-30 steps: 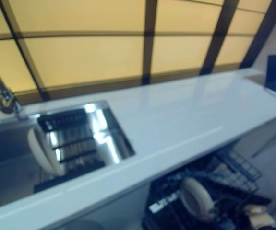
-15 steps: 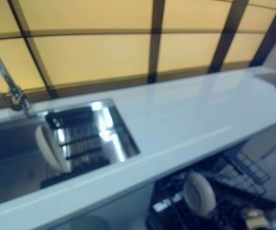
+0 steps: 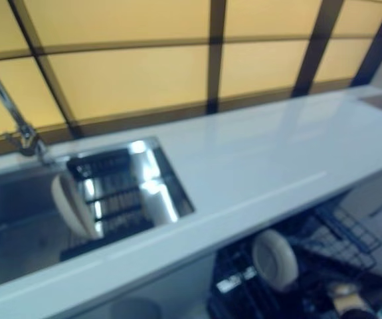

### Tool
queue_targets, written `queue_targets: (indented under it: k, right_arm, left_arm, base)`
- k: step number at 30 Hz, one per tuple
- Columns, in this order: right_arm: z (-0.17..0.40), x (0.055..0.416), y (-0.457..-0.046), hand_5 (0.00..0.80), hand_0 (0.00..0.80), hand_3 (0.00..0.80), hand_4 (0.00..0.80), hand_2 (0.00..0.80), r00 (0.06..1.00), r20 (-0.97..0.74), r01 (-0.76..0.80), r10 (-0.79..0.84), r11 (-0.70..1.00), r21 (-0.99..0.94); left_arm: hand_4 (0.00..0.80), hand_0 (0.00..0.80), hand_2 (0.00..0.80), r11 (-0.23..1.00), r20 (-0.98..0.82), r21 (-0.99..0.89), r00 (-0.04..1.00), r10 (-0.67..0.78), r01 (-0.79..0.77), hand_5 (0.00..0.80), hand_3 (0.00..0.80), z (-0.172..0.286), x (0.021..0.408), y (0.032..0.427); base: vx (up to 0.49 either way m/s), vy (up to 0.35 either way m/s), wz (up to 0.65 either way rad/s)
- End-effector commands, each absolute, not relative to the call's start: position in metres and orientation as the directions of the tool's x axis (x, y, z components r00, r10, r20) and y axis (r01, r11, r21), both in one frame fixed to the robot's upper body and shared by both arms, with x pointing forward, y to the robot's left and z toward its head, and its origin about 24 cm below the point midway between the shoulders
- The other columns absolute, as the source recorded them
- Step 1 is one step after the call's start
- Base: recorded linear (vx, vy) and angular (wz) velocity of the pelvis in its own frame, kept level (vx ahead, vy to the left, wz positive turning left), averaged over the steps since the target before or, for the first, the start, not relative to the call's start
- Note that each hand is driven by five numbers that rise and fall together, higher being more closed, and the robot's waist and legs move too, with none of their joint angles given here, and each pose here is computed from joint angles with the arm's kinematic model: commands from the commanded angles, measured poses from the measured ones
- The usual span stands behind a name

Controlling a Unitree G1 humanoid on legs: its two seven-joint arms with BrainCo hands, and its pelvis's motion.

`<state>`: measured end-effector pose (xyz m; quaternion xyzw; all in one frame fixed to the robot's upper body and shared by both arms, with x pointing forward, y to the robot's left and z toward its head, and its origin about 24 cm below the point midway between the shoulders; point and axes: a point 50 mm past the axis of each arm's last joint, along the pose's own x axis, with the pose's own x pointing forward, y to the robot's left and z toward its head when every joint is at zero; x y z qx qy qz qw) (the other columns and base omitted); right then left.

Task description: Take plates into dishwasher

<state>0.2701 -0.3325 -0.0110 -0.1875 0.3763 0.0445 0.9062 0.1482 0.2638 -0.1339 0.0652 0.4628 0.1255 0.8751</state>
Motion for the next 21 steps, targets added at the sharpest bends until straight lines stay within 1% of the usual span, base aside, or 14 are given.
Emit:
queue_targets:
  k: [1,11,13,18,21]
  right_arm:
    - [-0.002,0.294,-0.314,0.800,0.800,0.800,0.800,0.800,0.733,-0.680,-0.271,-0.031,0.903,-0.333]
    - [0.003,0.287,-0.319,0.800,0.800,0.800,0.800,0.800,0.710,-0.701,-0.355,0.062,0.892,-0.280]
    - [0.005,0.285,-0.320,0.800,0.800,0.800,0.800,0.800,0.713,-0.697,-0.353,0.075,0.897,-0.265]
    - [0.015,0.279,-0.320,0.800,0.800,0.800,0.800,0.800,0.741,-0.647,-0.353,0.181,0.924,-0.145]
    - [0.017,0.275,-0.323,0.800,0.800,0.800,0.800,0.800,0.745,-0.641,-0.355,0.187,0.924,-0.143]
  left_arm:
    - [0.000,0.000,0.000,0.966,-0.741,0.219,0.621,0.256,-0.136,0.000,0.000,-0.124,0.177,0.255]
    - [0.000,0.000,0.000,0.964,-0.748,0.221,0.609,0.266,-0.150,0.000,0.000,-0.124,0.171,0.262]
    - [0.000,0.000,0.000,0.963,-0.749,0.221,0.606,0.268,-0.154,0.000,0.000,-0.124,0.171,0.264]
    - [0.000,0.000,0.000,0.958,-0.751,0.225,0.595,0.286,-0.177,0.000,0.000,-0.123,0.166,0.272]
    - [0.000,0.000,0.000,0.956,-0.751,0.230,0.591,0.294,-0.184,0.000,0.000,-0.123,0.163,0.275]
  base:
    - [0.000,0.000,0.00]
    - [-0.002,0.011,0.04]
    - [0.000,0.000,0.00]
    - [0.003,-0.003,-0.01]
    - [0.011,-0.013,-0.06]
